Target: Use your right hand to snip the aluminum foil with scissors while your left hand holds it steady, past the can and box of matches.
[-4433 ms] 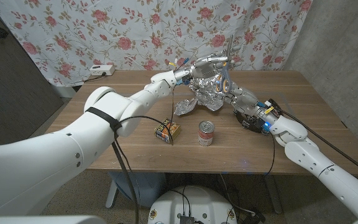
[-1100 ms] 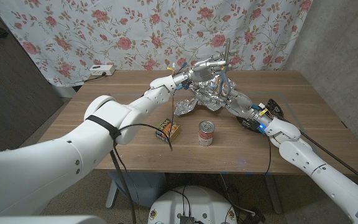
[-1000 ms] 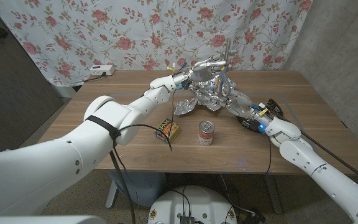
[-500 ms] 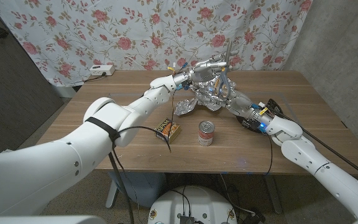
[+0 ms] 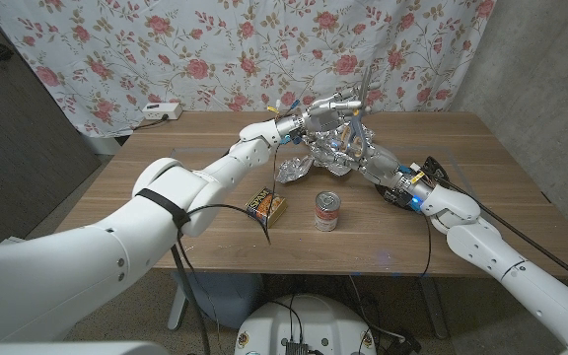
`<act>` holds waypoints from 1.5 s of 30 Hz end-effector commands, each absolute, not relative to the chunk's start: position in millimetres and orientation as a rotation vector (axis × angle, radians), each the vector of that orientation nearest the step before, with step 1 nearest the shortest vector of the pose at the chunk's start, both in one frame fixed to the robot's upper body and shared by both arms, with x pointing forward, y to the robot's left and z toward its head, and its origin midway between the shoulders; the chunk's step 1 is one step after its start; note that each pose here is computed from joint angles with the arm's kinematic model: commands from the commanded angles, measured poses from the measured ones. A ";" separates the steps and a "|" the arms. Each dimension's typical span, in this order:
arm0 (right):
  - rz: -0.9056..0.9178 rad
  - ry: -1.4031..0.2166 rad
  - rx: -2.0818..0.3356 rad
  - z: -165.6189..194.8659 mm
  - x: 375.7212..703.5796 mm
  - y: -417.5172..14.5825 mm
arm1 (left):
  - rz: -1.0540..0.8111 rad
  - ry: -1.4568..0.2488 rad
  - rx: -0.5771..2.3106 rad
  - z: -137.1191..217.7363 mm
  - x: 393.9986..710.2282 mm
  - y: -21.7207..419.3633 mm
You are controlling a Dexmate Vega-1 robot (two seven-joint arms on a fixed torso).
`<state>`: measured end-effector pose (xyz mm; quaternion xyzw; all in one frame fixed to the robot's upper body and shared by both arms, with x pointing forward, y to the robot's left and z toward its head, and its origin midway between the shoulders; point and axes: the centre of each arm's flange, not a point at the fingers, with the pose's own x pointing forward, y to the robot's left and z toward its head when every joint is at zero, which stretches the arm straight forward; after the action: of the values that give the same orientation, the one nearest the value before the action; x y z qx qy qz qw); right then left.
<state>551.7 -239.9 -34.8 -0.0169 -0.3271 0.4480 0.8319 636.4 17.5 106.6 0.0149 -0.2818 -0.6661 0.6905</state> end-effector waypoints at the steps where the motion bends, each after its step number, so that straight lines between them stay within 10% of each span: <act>1: 0.968 -0.688 -0.006 -37.7 552.1 -238.4 | -1.484 -0.626 0.026 101.7 636.3 18.4; 45: 1.040 -0.668 -0.038 -36.4 553.0 -232.9 | -1.459 -0.608 0.055 95.3 641.7 15.9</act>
<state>551.9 -236.2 -37.2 -0.0168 -0.3138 0.4770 0.8208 640.0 16.5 96.5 0.0267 -0.2753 -0.6572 0.7011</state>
